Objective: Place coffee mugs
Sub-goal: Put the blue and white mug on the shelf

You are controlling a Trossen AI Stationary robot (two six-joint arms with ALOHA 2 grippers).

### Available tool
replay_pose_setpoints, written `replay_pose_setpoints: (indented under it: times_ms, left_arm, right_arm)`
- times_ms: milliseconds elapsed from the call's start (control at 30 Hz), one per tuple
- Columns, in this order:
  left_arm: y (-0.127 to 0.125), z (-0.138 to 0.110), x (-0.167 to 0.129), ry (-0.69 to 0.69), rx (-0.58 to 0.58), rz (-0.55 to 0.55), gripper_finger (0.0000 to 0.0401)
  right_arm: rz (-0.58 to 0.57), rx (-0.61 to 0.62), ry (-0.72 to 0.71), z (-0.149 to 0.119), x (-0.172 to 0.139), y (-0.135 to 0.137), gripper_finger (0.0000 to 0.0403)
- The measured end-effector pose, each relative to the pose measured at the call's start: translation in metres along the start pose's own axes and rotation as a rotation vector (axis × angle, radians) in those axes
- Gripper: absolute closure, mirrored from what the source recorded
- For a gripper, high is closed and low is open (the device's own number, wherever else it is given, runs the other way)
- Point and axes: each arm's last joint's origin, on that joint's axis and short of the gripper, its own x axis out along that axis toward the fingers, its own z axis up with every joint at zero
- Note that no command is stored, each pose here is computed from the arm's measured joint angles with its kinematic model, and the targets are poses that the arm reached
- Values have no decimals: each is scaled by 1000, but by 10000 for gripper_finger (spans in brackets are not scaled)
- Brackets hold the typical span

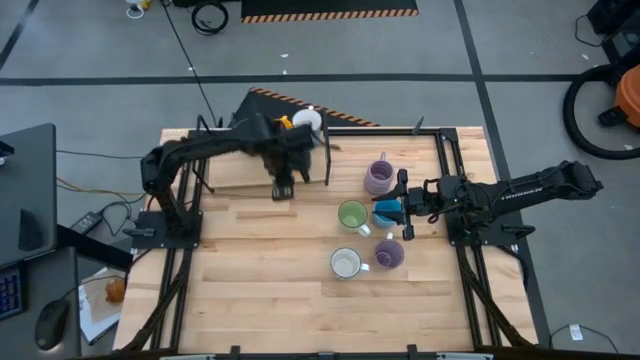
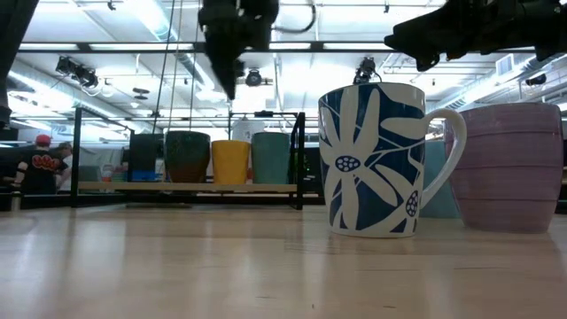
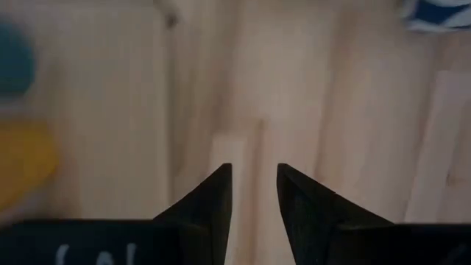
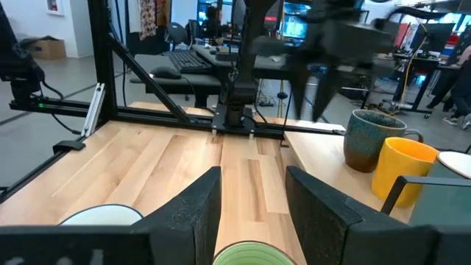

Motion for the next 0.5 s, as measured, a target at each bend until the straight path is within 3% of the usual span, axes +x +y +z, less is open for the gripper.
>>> replay_pose_setpoints:
  times_ms: [133,267,500]
  left_arm:
    - [-41,13,10,-73,175,-8,287]
    - [-77,23,12,-164,350,78,287]
    - [-114,35,10,-293,609,202,287]
  right_arm:
    - [0,-1,6,-1,0,0,245]
    - [-7,-2,8,-1,0,0,245]
    - [-8,-2,8,-1,0,0,245]
